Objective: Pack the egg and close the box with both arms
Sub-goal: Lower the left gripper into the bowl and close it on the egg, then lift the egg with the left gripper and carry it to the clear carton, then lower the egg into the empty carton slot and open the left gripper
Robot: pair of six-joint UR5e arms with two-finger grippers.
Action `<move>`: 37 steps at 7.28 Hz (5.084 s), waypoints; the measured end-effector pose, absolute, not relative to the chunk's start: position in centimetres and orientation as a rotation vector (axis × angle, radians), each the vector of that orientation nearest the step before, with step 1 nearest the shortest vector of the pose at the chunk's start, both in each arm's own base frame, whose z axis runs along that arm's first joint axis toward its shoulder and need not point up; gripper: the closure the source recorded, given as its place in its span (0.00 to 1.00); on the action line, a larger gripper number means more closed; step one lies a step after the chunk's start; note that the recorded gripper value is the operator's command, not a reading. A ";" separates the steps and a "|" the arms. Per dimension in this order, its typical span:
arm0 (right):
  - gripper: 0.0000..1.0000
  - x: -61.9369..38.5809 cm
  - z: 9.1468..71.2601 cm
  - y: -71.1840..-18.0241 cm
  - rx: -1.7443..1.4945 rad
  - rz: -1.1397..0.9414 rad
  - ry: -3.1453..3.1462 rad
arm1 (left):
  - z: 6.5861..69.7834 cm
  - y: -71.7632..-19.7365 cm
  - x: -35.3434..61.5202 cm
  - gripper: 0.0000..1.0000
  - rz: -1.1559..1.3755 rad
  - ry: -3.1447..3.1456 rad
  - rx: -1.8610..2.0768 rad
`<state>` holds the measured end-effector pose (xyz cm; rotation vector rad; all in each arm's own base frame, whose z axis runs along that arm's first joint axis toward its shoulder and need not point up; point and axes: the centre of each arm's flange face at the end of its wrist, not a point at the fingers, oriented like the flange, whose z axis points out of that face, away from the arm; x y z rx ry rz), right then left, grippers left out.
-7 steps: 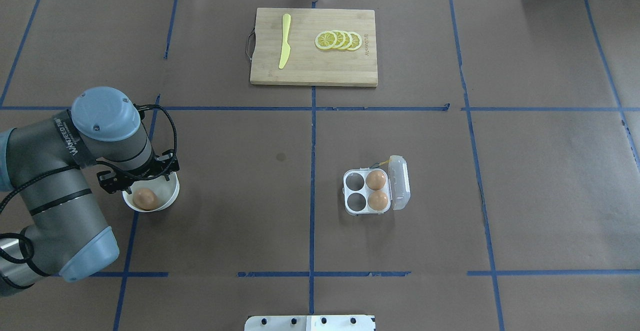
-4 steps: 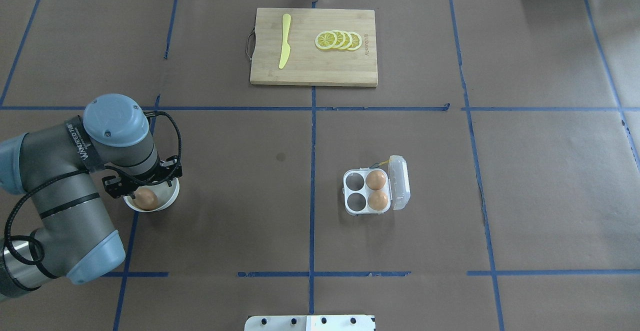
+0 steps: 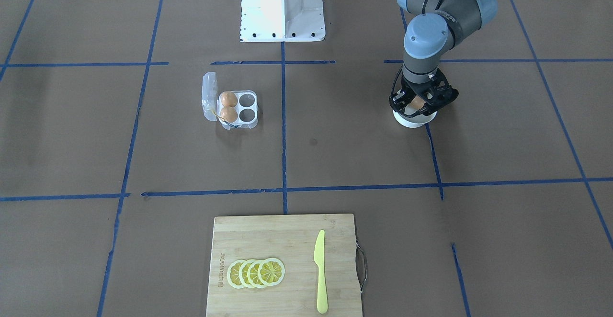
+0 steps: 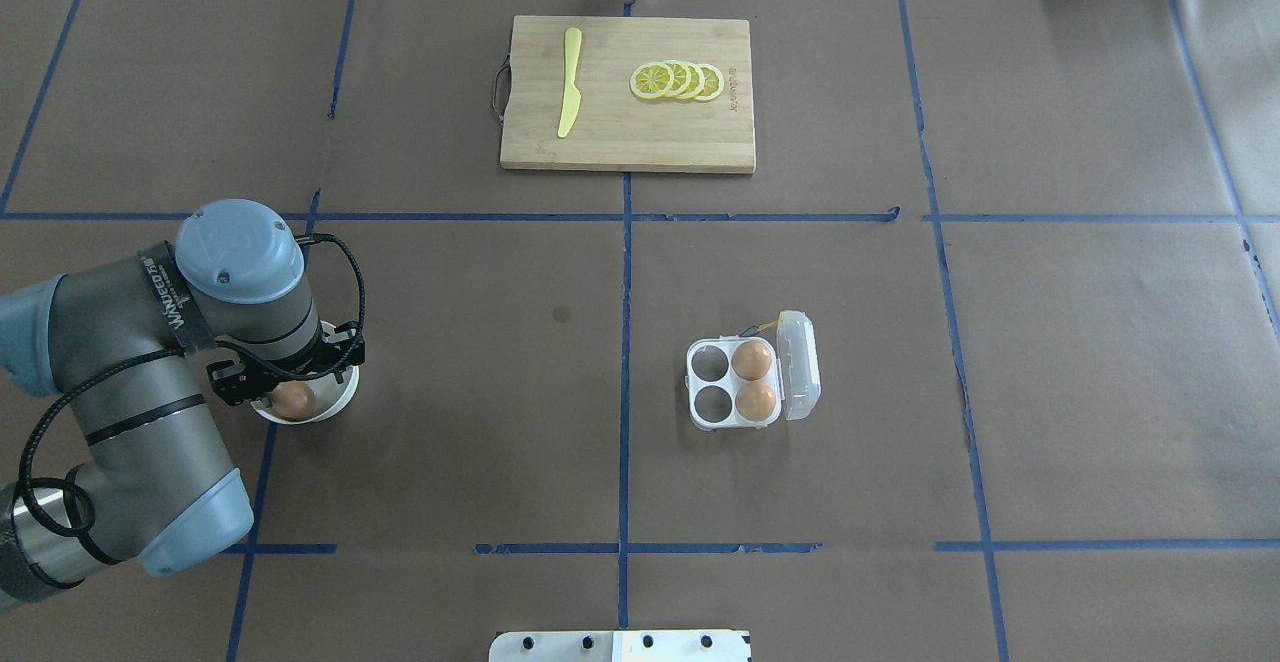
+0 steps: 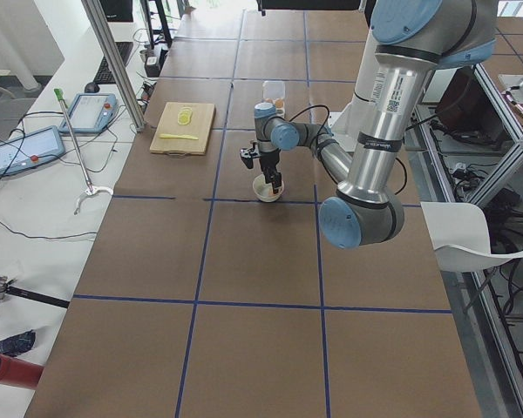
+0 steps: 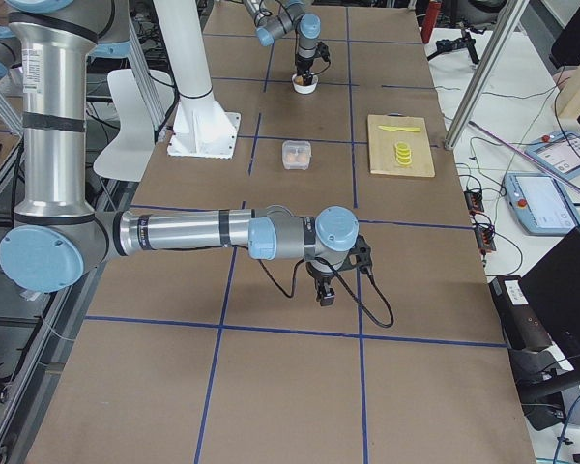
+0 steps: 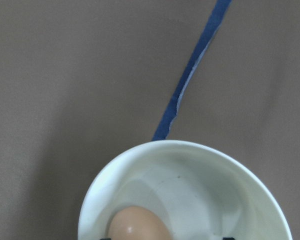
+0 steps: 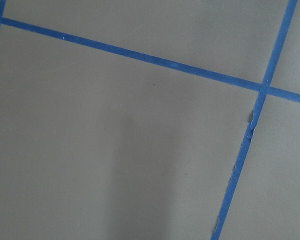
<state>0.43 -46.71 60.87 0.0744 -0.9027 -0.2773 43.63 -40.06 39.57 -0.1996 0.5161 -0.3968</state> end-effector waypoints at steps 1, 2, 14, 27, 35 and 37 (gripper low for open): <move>0.00 0.4 60.8 -46.7 0.075 -0.278 -0.902 | 39.7 -39.9 43.8 0.25 -0.394 0.513 -0.203; 0.00 0.4 60.8 -46.7 0.075 -0.278 -0.902 | 39.9 -39.8 43.9 0.27 -0.392 0.509 -0.205; 0.00 0.4 60.6 -46.9 0.079 -0.280 -0.901 | 39.1 -40.2 43.1 1.00 -0.375 0.511 -0.194; 0.00 0.4 60.0 -47.1 0.091 -0.284 -0.901 | 11.8 -39.4 62.7 1.00 0.035 1.080 0.030; 0.00 0.4 60.3 -47.0 0.086 -0.283 -0.901 | 10.2 -36.8 65.8 0.27 0.058 1.101 0.094; 0.00 0.4 60.4 -47.0 0.082 -0.281 -0.901 | 10.3 -37.0 65.9 0.16 0.052 1.102 0.110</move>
